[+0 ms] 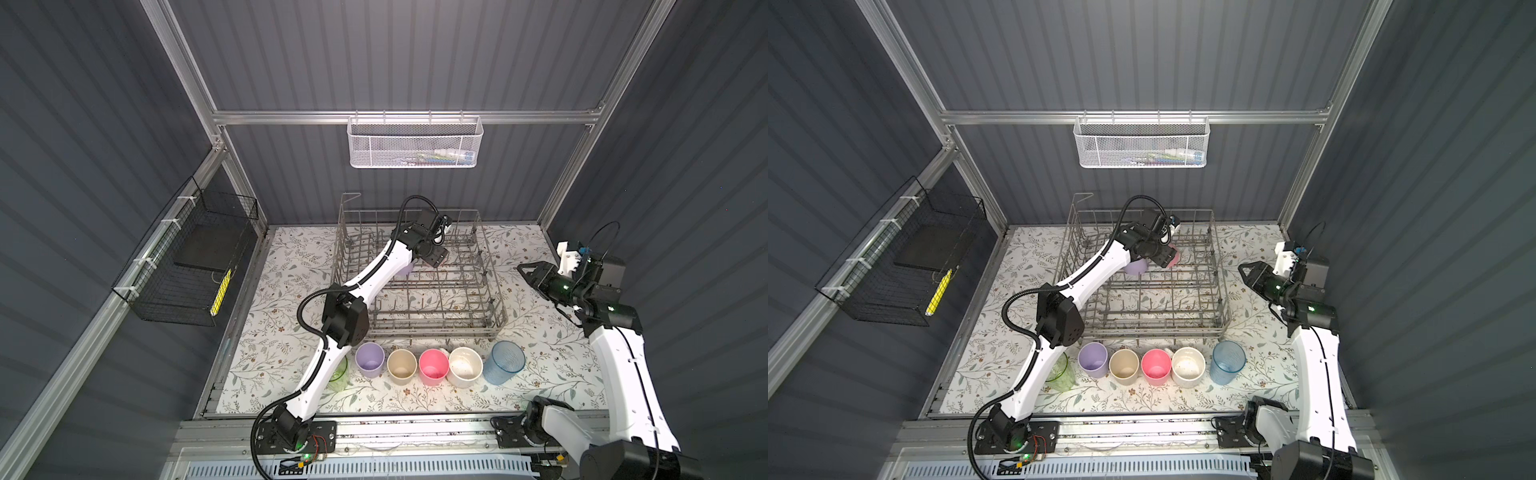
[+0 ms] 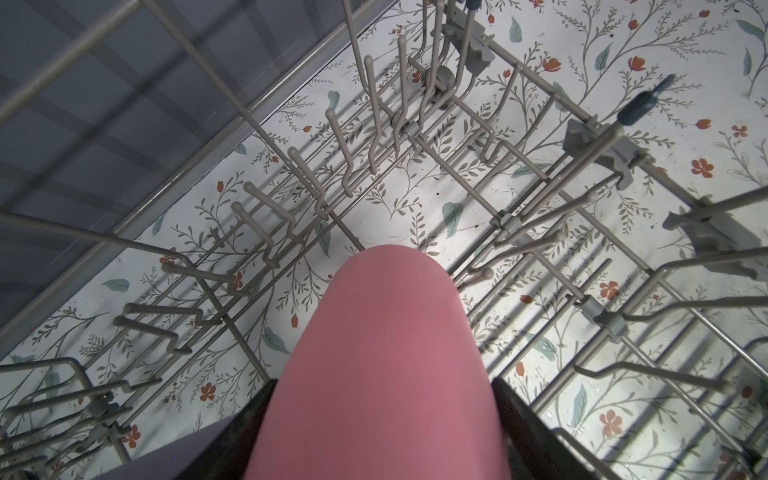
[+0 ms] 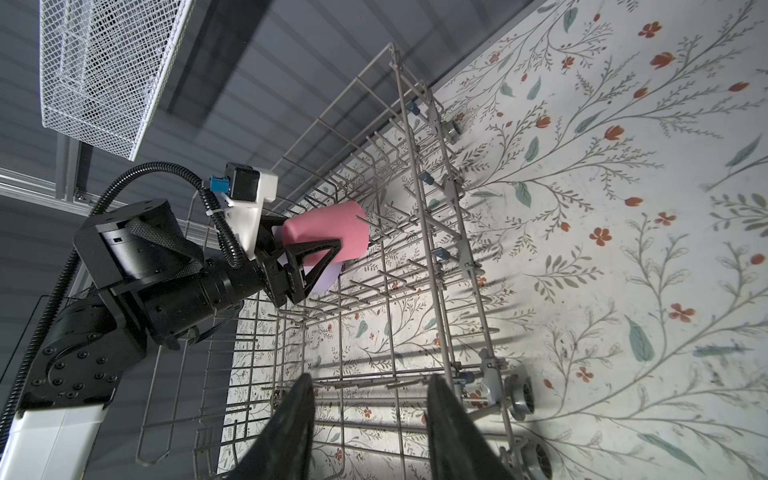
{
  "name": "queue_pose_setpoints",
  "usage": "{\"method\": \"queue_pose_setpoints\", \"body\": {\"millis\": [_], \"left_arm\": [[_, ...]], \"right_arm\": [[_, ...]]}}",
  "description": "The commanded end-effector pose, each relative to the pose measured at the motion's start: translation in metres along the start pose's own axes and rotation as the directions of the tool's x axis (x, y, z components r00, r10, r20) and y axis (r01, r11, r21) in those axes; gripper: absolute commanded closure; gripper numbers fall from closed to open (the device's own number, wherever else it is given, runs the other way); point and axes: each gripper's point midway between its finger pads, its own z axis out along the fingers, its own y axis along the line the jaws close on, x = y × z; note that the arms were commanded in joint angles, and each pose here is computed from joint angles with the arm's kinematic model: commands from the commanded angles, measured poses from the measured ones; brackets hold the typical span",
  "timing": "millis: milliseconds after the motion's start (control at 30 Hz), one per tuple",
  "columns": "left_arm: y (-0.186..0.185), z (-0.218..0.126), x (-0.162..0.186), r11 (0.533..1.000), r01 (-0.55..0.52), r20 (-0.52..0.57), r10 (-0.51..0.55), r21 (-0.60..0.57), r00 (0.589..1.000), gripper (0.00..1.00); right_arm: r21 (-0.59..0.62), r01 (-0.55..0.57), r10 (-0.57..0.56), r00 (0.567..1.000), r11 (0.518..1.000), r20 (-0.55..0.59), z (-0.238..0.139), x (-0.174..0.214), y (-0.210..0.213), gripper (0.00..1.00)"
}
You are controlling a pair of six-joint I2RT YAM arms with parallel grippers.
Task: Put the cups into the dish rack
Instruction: 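Turn the pink cup upside down and lower it beside the lavender cup, then open the left gripper to release the pink cup in the rack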
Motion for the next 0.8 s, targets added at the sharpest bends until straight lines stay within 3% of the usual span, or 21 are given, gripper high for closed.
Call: {"method": "queue_pose_setpoints", "body": {"millis": [0, 400, 767], "left_arm": [[-0.006, 0.015, 0.006, 1.000, -0.014, -0.012, 0.014, 0.005, 1.000, 0.20], [-0.010, 0.005, 0.001, 1.000, -0.002, 0.008, 0.002, 0.016, 1.000, 0.11], [-0.009, -0.045, -0.031, 0.999, 0.034, 0.124, -0.037, 0.033, 0.992, 0.06]], "right_arm": [[-0.005, 0.008, -0.008, 1.000, 1.000, -0.013, 0.003, 0.003, -0.003, 0.55], [-0.010, 0.001, -0.001, 1.000, 1.000, -0.016, 0.003, 0.003, -0.003, 0.55], [-0.017, 0.007, -0.007, 1.000, 1.000, 0.000, -0.002, 0.001, 0.002, 0.55]]}}
